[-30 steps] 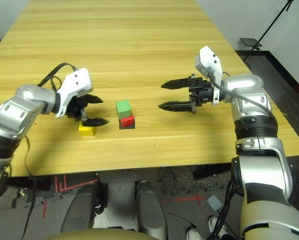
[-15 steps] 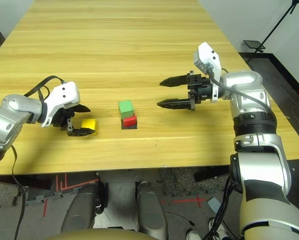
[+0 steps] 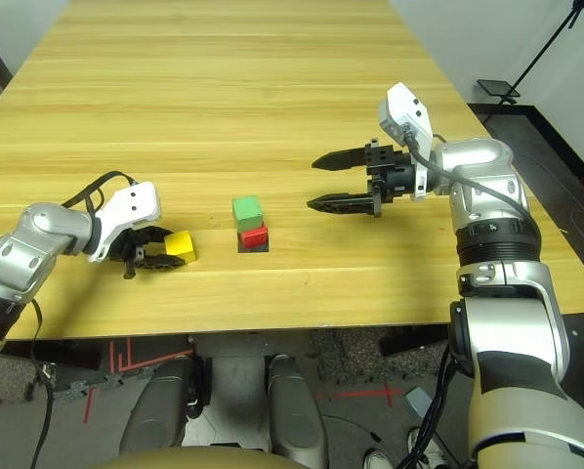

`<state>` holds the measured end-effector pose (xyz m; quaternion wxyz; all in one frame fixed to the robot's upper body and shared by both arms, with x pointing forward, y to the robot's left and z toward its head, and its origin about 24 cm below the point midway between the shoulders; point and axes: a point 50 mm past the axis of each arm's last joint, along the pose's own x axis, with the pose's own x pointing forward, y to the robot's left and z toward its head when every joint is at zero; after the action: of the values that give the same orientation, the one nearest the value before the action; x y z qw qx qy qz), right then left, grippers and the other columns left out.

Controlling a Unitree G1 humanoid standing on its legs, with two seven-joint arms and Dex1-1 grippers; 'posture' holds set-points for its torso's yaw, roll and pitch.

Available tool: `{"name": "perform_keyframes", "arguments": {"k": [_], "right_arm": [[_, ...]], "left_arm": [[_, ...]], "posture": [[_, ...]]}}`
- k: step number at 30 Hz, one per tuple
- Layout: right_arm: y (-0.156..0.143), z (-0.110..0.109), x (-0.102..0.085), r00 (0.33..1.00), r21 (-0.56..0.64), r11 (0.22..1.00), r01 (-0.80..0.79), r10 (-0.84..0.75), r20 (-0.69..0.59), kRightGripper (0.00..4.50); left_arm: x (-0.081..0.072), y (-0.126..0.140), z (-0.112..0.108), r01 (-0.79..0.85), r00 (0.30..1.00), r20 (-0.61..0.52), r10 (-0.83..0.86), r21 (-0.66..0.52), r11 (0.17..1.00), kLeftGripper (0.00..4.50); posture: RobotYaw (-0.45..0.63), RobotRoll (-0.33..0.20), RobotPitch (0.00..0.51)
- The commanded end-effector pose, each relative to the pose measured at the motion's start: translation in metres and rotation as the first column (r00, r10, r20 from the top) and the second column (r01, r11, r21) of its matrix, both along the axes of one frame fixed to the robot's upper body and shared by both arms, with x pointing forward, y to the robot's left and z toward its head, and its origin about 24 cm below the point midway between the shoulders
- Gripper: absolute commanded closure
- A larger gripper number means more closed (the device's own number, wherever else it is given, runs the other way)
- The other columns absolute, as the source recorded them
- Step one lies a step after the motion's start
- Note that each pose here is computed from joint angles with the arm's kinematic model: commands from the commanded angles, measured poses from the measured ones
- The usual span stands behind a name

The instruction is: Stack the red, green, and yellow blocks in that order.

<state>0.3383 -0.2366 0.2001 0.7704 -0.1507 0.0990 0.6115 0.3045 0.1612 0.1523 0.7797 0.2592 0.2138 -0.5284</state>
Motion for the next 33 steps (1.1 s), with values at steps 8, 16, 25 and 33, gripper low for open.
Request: {"name": "perform_keyframes", "arguments": {"k": [8, 16, 25, 33], "right_arm": [[-0.002, -0.008, -0.002, 1.0, -0.012, 1.0, 0.009, -0.009, -0.024, 0.0], [-0.002, -0.012, -0.006, 0.999, -0.003, 1.0, 0.013, -0.013, -0.032, 0.0], [-0.007, -0.013, -0.013, 0.999, -0.002, 0.999, 0.034, -0.034, -0.039, 0.0], [-0.01, -0.016, -0.016, 0.998, 0.001, 0.999, 0.051, -0.051, -0.044, 0.0]], "left_arm": [[-0.002, -0.036, 0.076, 0.003, 0.999, 0.041, 0.0, -0.073, 0.997, 2.56], [0.006, -0.062, 0.075, 0.04, 0.999, 0.024, -0.039, -0.081, 0.996, 2.56], [0.017, -0.078, 0.061, 0.059, 0.998, 0.01, -0.058, -0.094, 0.994, 2.56], [0.019, -0.085, 0.056, 0.083, 0.997, 0.004, -0.083, -0.086, 0.993, 2.56]], "posture": [[0.2, 0.02, 0.118], [0.18, 0.029, 0.122], [0.14, 0.033, 0.131], [0.13, 0.042, 0.137]]}}
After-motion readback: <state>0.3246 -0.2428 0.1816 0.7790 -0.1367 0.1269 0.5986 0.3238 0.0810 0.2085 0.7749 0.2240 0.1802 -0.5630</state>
